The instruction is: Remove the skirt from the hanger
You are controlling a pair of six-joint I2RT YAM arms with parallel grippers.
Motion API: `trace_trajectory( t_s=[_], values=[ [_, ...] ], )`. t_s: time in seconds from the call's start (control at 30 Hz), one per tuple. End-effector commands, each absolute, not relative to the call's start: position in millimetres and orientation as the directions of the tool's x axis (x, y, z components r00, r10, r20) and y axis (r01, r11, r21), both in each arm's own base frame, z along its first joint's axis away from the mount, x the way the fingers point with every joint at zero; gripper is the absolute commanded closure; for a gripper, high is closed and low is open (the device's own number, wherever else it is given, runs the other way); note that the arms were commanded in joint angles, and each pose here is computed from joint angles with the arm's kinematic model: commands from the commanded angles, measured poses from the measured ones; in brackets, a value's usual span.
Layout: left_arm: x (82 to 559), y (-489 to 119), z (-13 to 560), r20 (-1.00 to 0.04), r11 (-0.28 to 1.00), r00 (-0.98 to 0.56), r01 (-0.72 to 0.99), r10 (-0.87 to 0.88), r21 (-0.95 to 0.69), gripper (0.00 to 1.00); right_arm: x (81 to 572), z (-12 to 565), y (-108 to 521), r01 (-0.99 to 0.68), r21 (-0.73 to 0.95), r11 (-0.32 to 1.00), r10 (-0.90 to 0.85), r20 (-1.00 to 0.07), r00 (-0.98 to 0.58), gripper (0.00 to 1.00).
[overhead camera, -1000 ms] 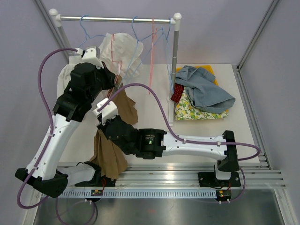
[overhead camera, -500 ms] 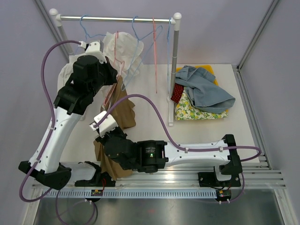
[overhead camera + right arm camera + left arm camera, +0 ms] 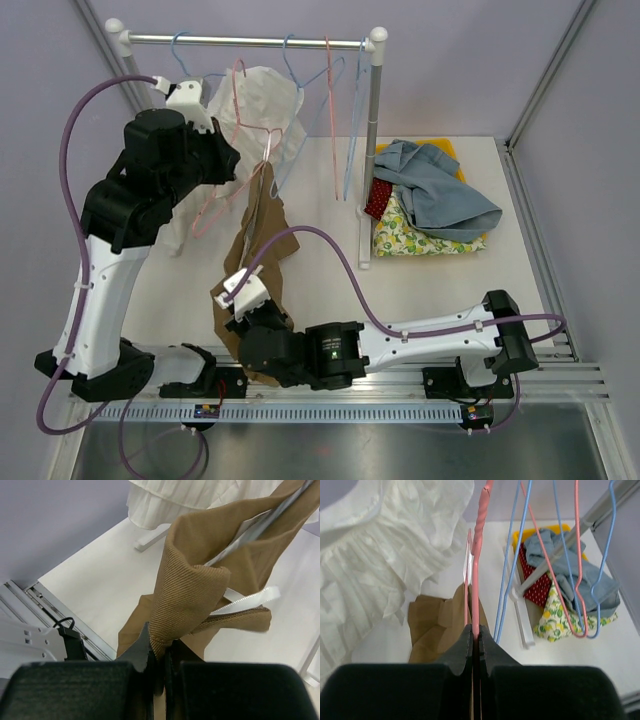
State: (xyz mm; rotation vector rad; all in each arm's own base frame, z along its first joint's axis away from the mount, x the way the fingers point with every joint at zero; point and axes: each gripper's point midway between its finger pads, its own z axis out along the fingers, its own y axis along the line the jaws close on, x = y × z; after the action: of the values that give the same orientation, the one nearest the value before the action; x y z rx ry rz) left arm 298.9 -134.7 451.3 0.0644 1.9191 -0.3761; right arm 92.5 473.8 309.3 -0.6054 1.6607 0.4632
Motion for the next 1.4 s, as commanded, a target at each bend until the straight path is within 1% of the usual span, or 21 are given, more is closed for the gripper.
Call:
trace_trajectory(
  t_s=[0.0,0.07,0.1,0.17,0.2,0.33,0.43,0.5,0.53,0.57,0.6,0.63,0.67,0.77,0.87,1.0,1.03,1.13,1.23,1.27,1.37],
  values=[
    [267,-138,463,-0.937,0.919,-0.323,0.315,-0.13,-0.237,1.0,105,357,477,-0.622,0.111,0.775,0.036,-0.991,-0.132,1.0],
    [239,-134,436,-0.909,0.914,-0.403,0.318,-0.109,-0.25,1.0,127,356,476,-0.618,0.117,0.777,0.037,-0.989,-0.141,1.0],
    [230,-133,426,-0.894,0.912,-0.435,0.319,-0.102,-0.26,1.0,157,358,467,-0.582,0.121,0.804,0.047,-0.989,-0.141,1.0],
    [204,-126,411,-0.863,0.906,-0.495,0.314,-0.1,-0.285,1.0,181,358,461,-0.576,0.121,0.808,0.044,-0.988,-0.145,1.0],
    [192,-123,403,-0.844,0.902,-0.529,0.317,-0.089,-0.294,1.0,213,357,450,-0.531,0.121,0.839,0.051,-0.988,-0.144,1.0],
    [166,-107,405,-0.824,0.909,-0.558,0.287,-0.099,-0.303,1.0,267,338,431,-0.46,0.103,0.882,0.022,-0.984,-0.179,1.0],
    [165,-91,411,-0.85,0.931,-0.511,0.236,-0.124,-0.278,1.0,272,306,420,-0.425,0.073,0.902,-0.025,-0.975,-0.22,1.0],
    [170,-84,412,-0.858,0.945,-0.496,0.196,-0.136,-0.263,1.0,263,294,410,-0.407,0.137,0.903,0.021,-0.961,-0.277,1.0],
    [173,-85,415,-0.864,0.943,-0.481,0.194,-0.15,-0.272,1.0,257,268,400,-0.397,0.127,0.909,-0.006,-0.949,-0.316,1.0],
    [175,-86,417,-0.868,0.941,-0.471,0.195,-0.159,-0.278,1.0,252,258,390,-0.358,0.172,0.918,0.039,-0.936,-0.351,1.0],
    [179,-86,420,-0.876,0.939,-0.45,0.19,-0.176,-0.286,1.0,244,266,373,-0.338,0.213,0.917,0.086,-0.931,-0.354,1.0],
    [182,-87,421,-0.878,0.939,-0.441,0.183,-0.187,-0.292,1.0,238,239,355,-0.314,0.188,0.931,0.06,-0.924,-0.377,1.0],
    [185,-86,422,-0.882,0.94,-0.429,0.175,-0.196,-0.294,1.0,231,254,337,-0.297,0.237,0.925,0.12,-0.923,-0.365,1.0],
    [197,-80,421,-0.894,0.954,-0.398,0.123,-0.206,-0.274,1.0,222,243,284,-0.222,0.165,0.961,0.077,-0.931,-0.356,1.0],
    [209,-80,418,-0.9,0.961,-0.384,0.096,-0.205,-0.259,1.0,217,288,214,-0.117,0.154,0.981,0.117,-0.955,-0.272,1.0],
    [223,-85,414,-0.905,0.962,-0.367,0.081,-0.213,-0.26,1.0,216,362,160,-0.068,0.156,0.985,0.148,-0.983,-0.113,1.0],
    [225,-86,413,-0.905,0.962,-0.367,0.079,-0.215,-0.261,1.0,215,388,153,-0.07,0.179,0.981,0.174,-0.982,-0.073,1.0],
    [230,-87,414,-0.908,0.962,-0.358,0.077,-0.22,-0.263,1.0,218,457,140,-0.087,0.093,0.992,0.098,-0.994,0.056,1.0],
    [228,-103,425,-0.91,0.945,-0.36,0.17,-0.205,-0.28,1.0,234,474,153,-0.054,-0.022,0.998,-0.018,-0.998,0.067,1.0],
    [225,-108,433,-0.911,0.936,-0.357,0.2,-0.206,-0.29,1.0,244,463,168,-0.057,-0.087,0.995,-0.084,-0.995,0.048,1.0],
    [222,-127,420,-0.881,0.917,-0.449,0.267,-0.153,-0.295,1.0,265,431,190,-0.057,-0.118,0.991,-0.118,-0.993,0.002,1.0]
  ],
)
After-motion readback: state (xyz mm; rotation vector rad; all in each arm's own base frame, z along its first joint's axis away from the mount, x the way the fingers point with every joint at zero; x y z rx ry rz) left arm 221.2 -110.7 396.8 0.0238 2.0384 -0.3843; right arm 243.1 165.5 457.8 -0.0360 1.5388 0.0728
